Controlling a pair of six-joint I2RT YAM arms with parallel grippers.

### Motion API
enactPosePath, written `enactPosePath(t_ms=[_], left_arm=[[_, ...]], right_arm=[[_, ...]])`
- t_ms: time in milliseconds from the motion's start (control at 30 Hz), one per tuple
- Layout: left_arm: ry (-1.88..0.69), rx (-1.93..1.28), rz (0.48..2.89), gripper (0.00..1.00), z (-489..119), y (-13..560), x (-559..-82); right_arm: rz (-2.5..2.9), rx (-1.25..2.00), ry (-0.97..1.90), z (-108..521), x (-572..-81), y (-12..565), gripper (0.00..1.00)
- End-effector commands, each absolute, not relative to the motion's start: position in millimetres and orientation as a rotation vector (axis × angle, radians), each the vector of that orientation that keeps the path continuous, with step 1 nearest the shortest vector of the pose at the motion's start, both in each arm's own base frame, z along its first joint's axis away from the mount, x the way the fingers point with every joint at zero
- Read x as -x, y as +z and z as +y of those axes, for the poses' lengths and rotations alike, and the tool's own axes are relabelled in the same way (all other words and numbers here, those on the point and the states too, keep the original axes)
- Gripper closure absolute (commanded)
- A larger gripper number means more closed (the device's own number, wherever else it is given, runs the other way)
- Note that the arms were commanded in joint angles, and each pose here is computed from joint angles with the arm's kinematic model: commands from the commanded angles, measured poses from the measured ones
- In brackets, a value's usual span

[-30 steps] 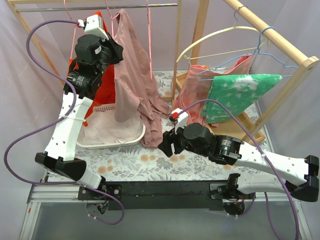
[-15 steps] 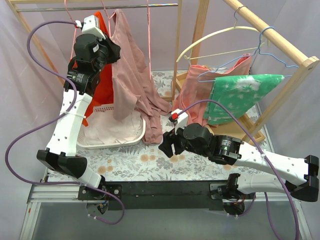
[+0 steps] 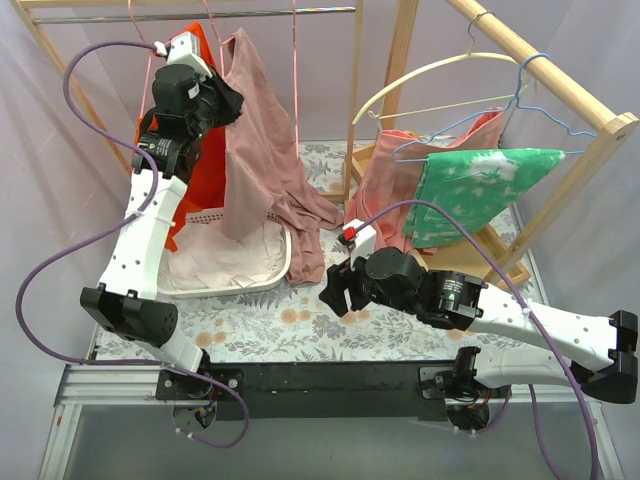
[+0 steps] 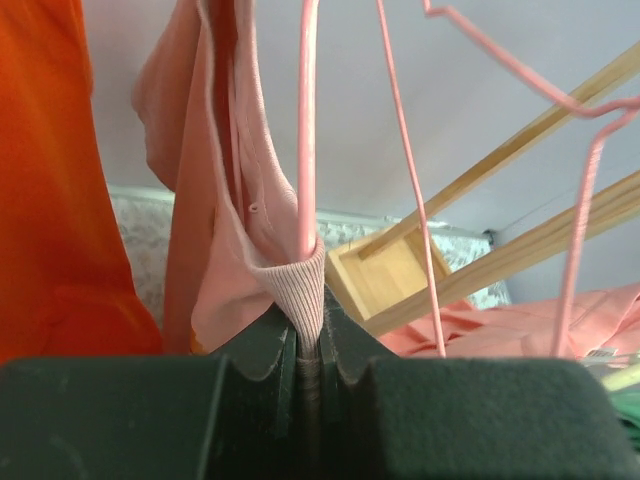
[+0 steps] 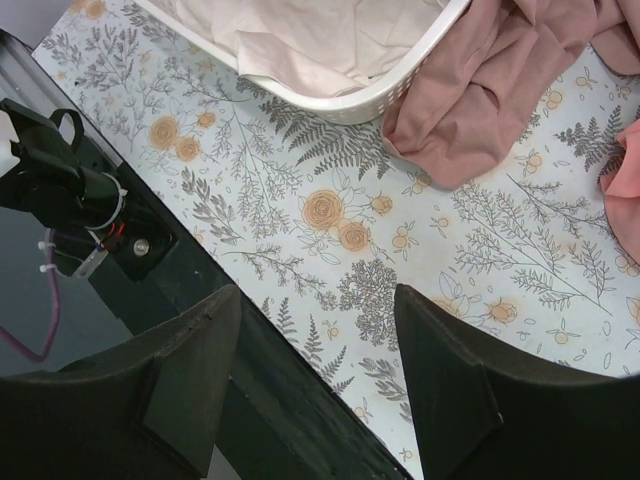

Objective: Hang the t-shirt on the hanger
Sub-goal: Place the hanger at the clothesline, then reset both arms

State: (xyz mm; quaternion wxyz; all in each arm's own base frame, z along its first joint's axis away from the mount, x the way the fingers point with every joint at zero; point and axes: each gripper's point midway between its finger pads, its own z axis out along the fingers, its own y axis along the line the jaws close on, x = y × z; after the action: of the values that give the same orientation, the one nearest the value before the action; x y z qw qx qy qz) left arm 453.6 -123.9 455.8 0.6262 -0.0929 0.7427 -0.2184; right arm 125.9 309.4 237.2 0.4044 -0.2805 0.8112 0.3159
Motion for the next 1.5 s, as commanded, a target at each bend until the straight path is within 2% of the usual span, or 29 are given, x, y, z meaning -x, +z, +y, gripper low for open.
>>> enactPosePath(t_ms=[0,100,167,200,233,300,333,633,800,967,1000,1067,1100,1233,1267,1367,1467], left_arm=[[-0.524,0.222,1.716,0.98,-125,457,-458],[-0.52,0.227,1.721,0.97,-124,456,-458],[-0.514,0.237,1.724,0.87,-122,455,-456],[-0.511,0.246,1.725,0.71,-120,455,-455],[-0.505,0.257,1.739,0.64,-119,454,-452],[-0.5,0.28,1.752,0.38,-116,457,-444],[-0.479,0.309,1.791,0.02,-110,450,-437],[-0.547,0.323,1.856,0.02,-98,448,-332],[-0.729,0.197,1.891,0.02,-124,452,-289],[-0.815,0.125,1.963,0.02,-154,427,-267],[-0.85,0.06,1.992,0.02,-176,421,-254],[-0.807,0.077,2.059,0.02,-195,392,-250],[-0.841,0.003,2.086,0.02,-220,384,-231],[-0.859,-0.023,2.152,0.02,-258,339,-204],[-0.834,-0.067,2.228,0.02,-271,306,-191],[-0.764,-0.162,2.332,0.02,-291,249,-161],[-0.815,-0.113,2.377,0.02,-297,224,-150]], right_arm=[[2.037,0.679,0.823,304,-124,245,0.3],[2.043,0.673,0.82,302,-123,243,0.3],[2.045,0.668,0.818,302,-124,242,0.3],[2.044,0.67,0.82,302,-124,242,0.3],[2.045,0.668,0.818,302,-124,242,0.3],[2.048,0.67,0.816,302,-124,241,0.3],[2.05,0.671,0.814,303,-124,240,0.29],[2.052,0.663,0.783,303,-129,236,0.27],[2.076,0.583,0.715,293,-138,223,0.2],[2.119,0.505,0.687,280,-139,204,0.15],[2.13,0.479,0.698,279,-138,201,0.15],[2.138,0.447,0.693,273,-138,196,0.14],[2.158,0.431,0.687,269,-136,188,0.14],[2.198,0.36,0.656,252,-134,173,0.14],[2.205,0.336,0.641,247,-135,168,0.14],[2.233,0.277,0.653,236,-130,155,0.13],[2.252,0.239,0.661,228,-126,146,0.12]])
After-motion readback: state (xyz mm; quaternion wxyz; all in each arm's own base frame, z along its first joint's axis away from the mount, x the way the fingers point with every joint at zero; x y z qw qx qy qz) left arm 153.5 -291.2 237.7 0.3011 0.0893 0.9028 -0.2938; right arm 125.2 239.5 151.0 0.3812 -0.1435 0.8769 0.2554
